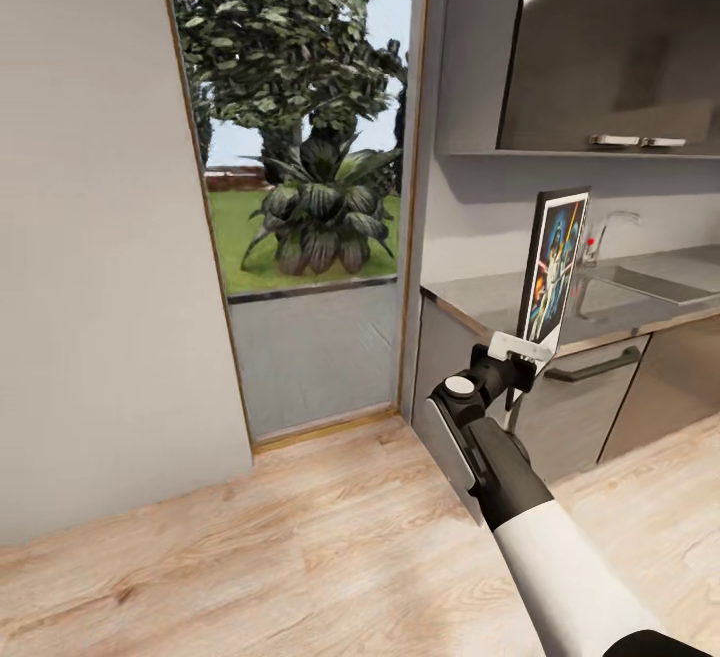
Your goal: Pick up the poster from the kitchen countertop and hang it on one of the wall nails in the kitchen.
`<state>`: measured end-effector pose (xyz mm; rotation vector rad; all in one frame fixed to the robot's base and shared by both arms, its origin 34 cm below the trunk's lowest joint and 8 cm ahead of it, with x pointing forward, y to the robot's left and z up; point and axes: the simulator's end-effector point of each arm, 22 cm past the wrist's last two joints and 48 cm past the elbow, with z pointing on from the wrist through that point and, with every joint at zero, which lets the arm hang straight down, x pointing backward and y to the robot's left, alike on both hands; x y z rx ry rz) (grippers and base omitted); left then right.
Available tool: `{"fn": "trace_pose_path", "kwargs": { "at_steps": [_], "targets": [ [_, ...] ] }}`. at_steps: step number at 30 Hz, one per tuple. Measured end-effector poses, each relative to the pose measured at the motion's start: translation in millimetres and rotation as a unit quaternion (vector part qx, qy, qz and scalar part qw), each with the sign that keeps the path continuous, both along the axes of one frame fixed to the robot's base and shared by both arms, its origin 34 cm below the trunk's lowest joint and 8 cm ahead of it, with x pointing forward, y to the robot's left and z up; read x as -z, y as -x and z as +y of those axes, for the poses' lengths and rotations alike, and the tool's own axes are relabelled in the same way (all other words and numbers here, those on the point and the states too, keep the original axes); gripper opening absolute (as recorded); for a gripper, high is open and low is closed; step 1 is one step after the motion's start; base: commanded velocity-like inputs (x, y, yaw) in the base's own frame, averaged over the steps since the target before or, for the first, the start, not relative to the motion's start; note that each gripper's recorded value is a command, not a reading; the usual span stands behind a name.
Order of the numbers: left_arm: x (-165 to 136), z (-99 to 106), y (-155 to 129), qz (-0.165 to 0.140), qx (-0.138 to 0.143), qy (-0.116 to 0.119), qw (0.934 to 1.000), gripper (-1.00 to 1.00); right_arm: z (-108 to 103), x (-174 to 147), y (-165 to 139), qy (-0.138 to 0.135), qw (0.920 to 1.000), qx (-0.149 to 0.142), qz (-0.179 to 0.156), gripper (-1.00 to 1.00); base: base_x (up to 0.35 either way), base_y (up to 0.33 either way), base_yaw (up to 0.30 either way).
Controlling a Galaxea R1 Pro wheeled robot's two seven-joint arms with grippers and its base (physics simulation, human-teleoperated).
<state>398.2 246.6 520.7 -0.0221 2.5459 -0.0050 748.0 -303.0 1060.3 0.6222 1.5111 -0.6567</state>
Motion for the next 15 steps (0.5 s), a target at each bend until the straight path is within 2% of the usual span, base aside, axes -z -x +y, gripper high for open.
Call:
{"fn": "trace_pose_path", "kwargs": {
  "at_steps": [8,15],
  "targets": [
    [-0.2,-0.3,0.0,0.000,0.000,0.000,1.0000,1.00,0.3,-0.2,0.1,0.000,1.0000,0.000,0.000,-1.00,-0.071,0.000,0.246],
    [0.1,-0.1,0.1,0.000,0.000,0.000,1.0000,1.00,0.4,-0.2,-0.2,0.000,1.0000,0.000,0.000,-1.00,-0.279,0.000,0.054]
  ]
}}
